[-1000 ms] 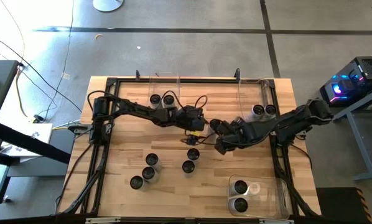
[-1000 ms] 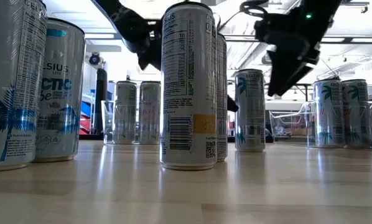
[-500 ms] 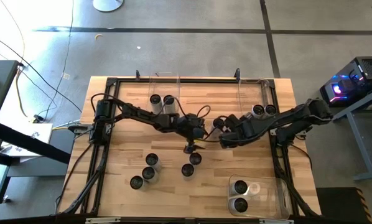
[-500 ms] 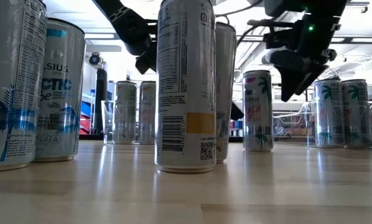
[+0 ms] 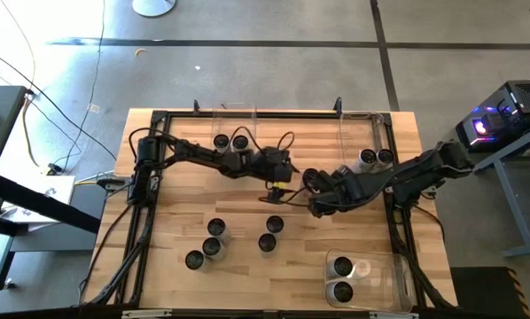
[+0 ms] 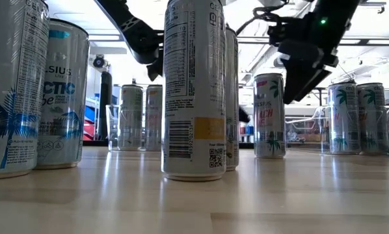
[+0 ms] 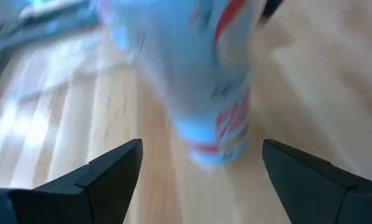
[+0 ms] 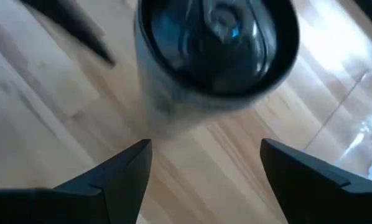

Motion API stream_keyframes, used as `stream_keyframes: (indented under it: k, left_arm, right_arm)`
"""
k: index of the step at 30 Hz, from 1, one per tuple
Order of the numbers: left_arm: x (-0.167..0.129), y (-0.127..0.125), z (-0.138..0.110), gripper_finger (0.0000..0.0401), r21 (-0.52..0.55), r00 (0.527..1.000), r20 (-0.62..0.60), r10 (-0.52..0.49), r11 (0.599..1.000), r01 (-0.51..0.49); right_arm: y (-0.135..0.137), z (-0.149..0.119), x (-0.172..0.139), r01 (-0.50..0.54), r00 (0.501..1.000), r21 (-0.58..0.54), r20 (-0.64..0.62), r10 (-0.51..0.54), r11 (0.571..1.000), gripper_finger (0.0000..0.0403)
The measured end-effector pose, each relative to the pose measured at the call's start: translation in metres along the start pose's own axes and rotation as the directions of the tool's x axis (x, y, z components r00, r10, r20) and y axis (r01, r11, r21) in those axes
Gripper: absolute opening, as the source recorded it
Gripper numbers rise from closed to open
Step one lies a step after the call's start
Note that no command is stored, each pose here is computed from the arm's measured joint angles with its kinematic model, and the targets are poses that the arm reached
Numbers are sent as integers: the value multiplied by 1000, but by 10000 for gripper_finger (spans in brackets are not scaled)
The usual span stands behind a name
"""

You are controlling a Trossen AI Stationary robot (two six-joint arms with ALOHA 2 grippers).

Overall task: Sort soda cans
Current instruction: Put the white/pink soda can into the top right transparent bin

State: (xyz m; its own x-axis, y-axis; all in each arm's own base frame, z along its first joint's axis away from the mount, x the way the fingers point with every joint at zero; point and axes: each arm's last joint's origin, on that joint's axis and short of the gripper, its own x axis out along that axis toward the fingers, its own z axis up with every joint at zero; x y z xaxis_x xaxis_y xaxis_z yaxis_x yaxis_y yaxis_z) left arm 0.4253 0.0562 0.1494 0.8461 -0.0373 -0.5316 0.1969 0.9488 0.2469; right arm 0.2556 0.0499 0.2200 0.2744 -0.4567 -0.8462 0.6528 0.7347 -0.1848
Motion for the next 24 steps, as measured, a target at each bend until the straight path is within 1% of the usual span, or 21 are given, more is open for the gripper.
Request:
stream_keyframes:
  k: [3, 6, 10, 12, 15, 18, 21, 24]
  left_arm:
    - [0, 1, 4, 323, 9, 996, 72, -56, 998, 56]
    - [1, -2, 6, 323, 16, 994, 89, -67, 998, 66]
    - [2, -11, 9, 323, 10, 993, 79, -88, 996, 87]
    - [2, -16, 9, 323, 3, 993, 61, -104, 995, 104]
    - [3, -23, 7, 323, 1, 997, 7, -80, 997, 80]
    - [3, -27, 6, 323, 2, 999, -39, -39, 999, 39]
    - [-1, -31, 7, 323, -7, 996, -80, -50, 999, 50]
    - [-9, -34, 12, 323, -3, 992, -123, -39, 999, 39]
  right_arm:
    - [-3, 4, 3, 34, 999, 11, 18, -34, 999, 296]
    - [-7, 5, 6, 55, 998, -6, 5, -55, 998, 296]
    - [-14, 2, 6, 120, 992, -31, -19, -121, 992, 296]
    - [-17, -1, 5, 153, 987, -15, -40, -154, 988, 296]
    - [-19, -8, 1, 191, 979, -23, -68, -192, 981, 296]
    - [-14, -16, -6, 175, 982, -59, -60, -179, 983, 296]
    - [-5, -20, -12, 122, 992, -113, -7, -123, 986, 296]
    - [2, -21, -15, 90, 995, -127, 43, -86, 988, 296]
